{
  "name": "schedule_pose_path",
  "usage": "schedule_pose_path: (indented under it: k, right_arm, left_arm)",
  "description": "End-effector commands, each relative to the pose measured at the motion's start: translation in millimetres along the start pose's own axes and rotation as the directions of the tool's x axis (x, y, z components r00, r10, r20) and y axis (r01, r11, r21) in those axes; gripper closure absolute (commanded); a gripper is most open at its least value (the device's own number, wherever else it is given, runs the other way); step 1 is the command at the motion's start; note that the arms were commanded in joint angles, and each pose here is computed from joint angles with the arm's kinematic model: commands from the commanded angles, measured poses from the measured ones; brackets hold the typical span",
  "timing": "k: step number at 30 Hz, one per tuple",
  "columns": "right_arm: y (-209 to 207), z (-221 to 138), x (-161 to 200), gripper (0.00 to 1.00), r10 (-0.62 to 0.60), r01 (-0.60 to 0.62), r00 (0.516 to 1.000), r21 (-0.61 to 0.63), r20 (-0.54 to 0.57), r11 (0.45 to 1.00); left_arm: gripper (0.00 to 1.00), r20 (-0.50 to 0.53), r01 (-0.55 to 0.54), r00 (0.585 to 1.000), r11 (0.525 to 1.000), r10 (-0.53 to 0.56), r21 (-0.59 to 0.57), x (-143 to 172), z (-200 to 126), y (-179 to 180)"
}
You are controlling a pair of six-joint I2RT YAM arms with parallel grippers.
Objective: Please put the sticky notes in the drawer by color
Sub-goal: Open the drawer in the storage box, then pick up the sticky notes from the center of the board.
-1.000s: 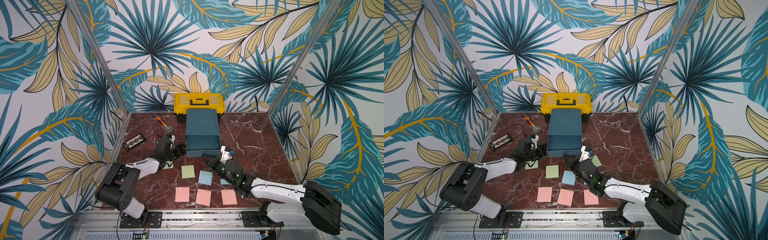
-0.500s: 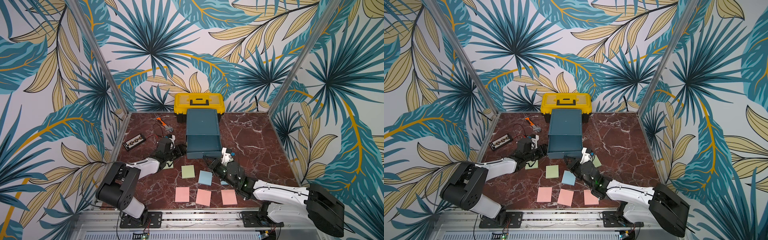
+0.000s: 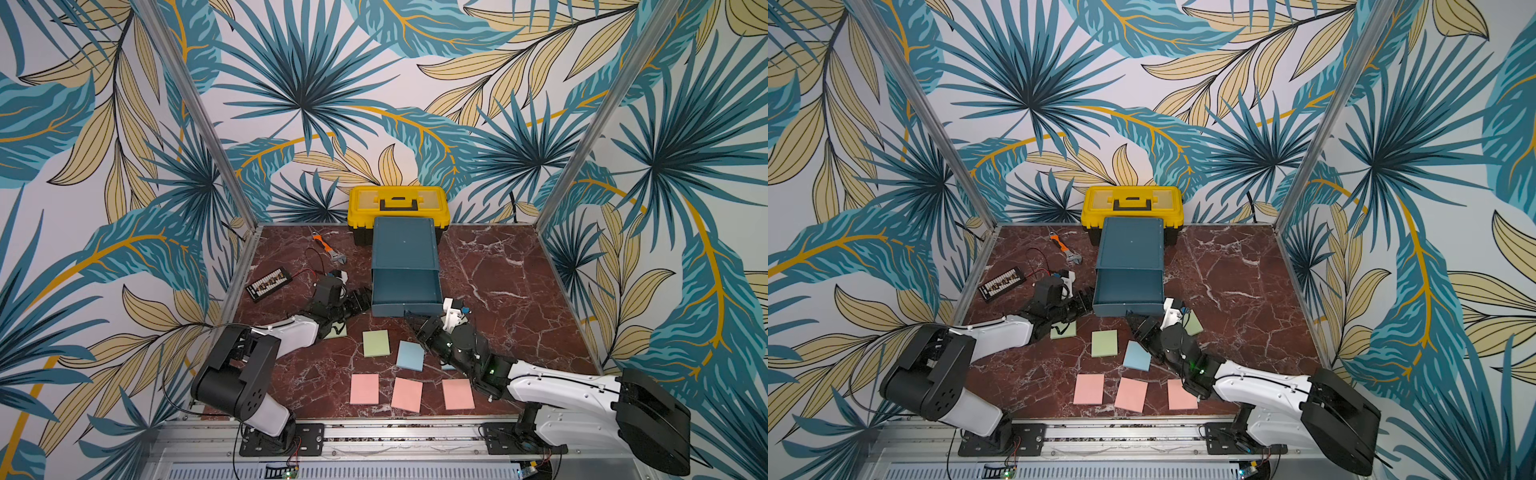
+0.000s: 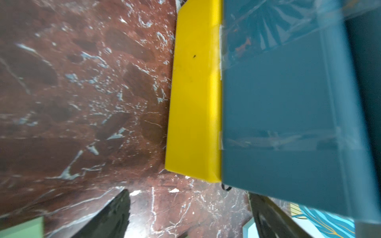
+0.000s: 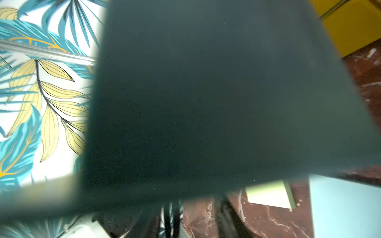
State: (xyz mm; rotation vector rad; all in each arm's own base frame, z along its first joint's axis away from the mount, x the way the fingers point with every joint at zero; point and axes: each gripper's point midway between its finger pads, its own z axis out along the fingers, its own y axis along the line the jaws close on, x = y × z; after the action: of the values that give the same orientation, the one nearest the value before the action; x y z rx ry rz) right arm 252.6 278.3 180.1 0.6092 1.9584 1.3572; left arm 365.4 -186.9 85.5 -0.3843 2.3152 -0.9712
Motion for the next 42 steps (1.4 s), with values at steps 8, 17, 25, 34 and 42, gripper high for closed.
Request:
schedule_pose_path:
  k: [8,17,25,34,42]
  right_arm:
    - [-15.4,-34.3,-5.6,0.32,-0.167,0.173,0.985,0.153,-0.051,0.973]
    - [-58.3,-111.4,-38.0,0.31,-0.356,0.364,0.929,0.429,-0.102,0.827]
    - [-80.9,-144.1,-68.2,0.18,-0.486,0.466,0.857,0.662,-0.172,0.587]
    - [-87.9,-100.2,-71.8,0.02,-0.585,0.678,0.676,0.690,-0.448,0.256]
    - [-114.2,-96.1,-73.7,0.01,-0.509,0.632,0.744,0.703,-0.432,0.327]
  left_arm:
    - [0.02,0.019,-0.053,0.998,0.998,0.054,-0.035,-13.8,-22.6,-13.1]
    - [0.01,-0.063,-0.077,0.996,0.984,0.068,-0.160,-5.0,-41.9,8.9]
    - [0.00,-0.103,-0.095,0.992,0.971,0.074,-0.218,4.1,-68.6,15.9]
    - [0.00,-0.053,-0.108,0.994,0.973,0.099,-0.202,-10.3,-91.9,-4.1]
    - [0.00,-0.039,-0.107,0.994,0.973,0.101,-0.206,-13.0,-99.4,-6.4]
